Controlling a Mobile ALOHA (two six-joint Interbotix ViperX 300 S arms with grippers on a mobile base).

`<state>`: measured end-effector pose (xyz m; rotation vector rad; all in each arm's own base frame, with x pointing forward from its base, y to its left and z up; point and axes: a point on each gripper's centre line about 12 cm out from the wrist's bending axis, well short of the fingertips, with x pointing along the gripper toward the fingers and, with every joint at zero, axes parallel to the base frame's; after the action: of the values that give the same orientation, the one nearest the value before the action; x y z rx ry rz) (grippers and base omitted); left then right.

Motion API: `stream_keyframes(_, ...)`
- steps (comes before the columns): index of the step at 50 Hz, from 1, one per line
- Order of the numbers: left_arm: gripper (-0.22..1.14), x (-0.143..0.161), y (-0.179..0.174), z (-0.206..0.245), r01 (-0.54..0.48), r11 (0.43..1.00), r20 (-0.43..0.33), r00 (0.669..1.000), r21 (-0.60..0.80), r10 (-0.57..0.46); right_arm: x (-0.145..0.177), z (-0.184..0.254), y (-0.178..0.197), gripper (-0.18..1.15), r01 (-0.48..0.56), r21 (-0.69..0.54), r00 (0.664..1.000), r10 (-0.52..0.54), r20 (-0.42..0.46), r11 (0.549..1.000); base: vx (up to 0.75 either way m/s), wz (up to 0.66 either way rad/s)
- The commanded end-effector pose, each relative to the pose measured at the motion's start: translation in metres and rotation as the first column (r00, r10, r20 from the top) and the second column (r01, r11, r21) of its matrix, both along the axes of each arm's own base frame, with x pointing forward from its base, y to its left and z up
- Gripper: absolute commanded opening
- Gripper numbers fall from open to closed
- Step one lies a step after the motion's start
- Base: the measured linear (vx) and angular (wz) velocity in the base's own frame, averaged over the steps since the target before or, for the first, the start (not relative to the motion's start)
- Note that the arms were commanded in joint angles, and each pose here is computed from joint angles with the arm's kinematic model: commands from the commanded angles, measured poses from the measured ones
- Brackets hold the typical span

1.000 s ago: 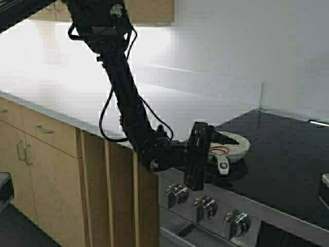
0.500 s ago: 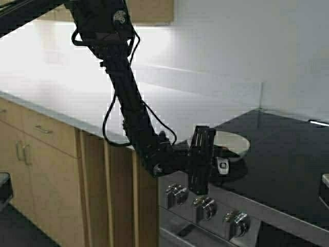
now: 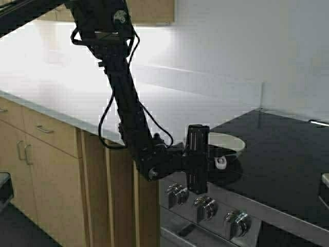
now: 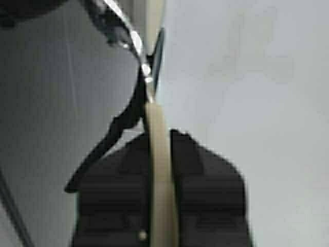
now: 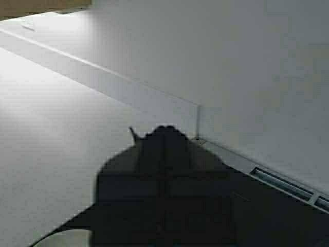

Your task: Wash the pan

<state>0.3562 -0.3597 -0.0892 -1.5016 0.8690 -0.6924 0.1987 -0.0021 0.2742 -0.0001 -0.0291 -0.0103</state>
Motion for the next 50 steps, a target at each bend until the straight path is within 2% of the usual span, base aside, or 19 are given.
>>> stream_keyframes(1, 0.02, 0.003, -0.005, 0.051, 0.009, 0.997, 0.086, 0.996, -0.075, -0.002, 0.002, 0.006, 0.000, 0.06, -0.002, 0.000, 1.000, 0.002, 0.025, 1.000, 0.00, 0.03)
stream_keyframes(24, 0.02, -0.034, 0.027, 0.106, 0.015, 0.999, 0.195, 0.981, -0.044, -0.006, 0.000, 0.005, 0.000, 0.06, 0.000, -0.005, 1.000, 0.000, 0.026, 1.000, 0.03, 0.25)
stream_keyframes(50, 0.02, -0.053, 0.044, 0.107, 0.017, 0.999, 0.193, 0.981, -0.033, -0.011, 0.000, 0.003, 0.000, 0.06, 0.000, -0.003, 1.000, 0.000, 0.015, 1.000, 0.01, 0.65)
